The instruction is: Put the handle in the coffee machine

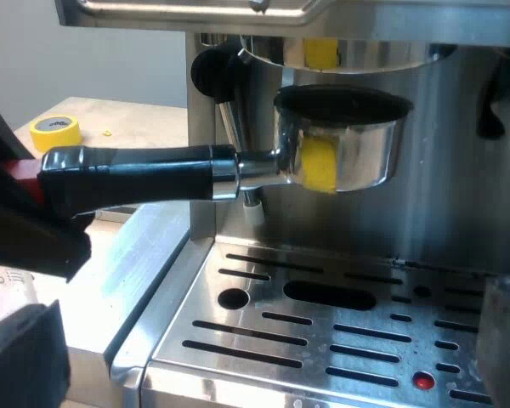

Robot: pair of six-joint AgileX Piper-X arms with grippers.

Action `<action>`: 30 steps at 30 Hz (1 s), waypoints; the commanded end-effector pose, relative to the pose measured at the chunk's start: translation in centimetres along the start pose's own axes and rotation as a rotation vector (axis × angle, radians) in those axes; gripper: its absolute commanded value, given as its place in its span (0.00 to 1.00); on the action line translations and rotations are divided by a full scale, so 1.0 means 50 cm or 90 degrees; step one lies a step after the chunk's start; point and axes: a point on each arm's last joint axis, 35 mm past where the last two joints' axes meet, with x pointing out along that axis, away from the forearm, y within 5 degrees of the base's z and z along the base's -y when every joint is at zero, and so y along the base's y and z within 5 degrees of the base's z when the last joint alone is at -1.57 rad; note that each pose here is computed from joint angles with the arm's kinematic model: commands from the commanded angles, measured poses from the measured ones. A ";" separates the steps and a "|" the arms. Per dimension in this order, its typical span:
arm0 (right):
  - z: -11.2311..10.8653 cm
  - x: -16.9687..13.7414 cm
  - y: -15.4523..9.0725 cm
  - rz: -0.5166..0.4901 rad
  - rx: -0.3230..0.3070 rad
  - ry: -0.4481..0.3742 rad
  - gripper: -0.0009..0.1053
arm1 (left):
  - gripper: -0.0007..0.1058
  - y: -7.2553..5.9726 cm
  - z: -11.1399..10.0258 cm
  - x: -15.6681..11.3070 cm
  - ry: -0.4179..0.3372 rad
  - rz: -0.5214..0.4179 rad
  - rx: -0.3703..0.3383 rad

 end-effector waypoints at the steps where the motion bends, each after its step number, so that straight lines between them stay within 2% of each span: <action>1: 0.002 0.000 0.000 -0.004 -0.001 -0.002 0.98 | 0.01 0.001 0.018 -0.008 -0.041 -0.014 0.022; 12: 0.002 0.000 0.000 -0.004 -0.001 -0.002 0.98 | 0.01 0.010 0.045 -0.022 -0.054 0.000 0.044; 20: 0.002 0.000 0.000 -0.004 -0.001 -0.002 0.98 | 0.01 0.007 0.046 -0.024 -0.053 -0.001 0.042; 26: 0.001 0.000 0.000 -0.008 -0.006 0.000 0.98 | 0.01 -0.003 0.056 -0.036 -0.078 -0.008 0.056; 30: 0.001 0.000 -0.001 -0.009 -0.006 0.001 0.98 | 0.01 -0.003 0.057 -0.036 -0.078 -0.007 0.057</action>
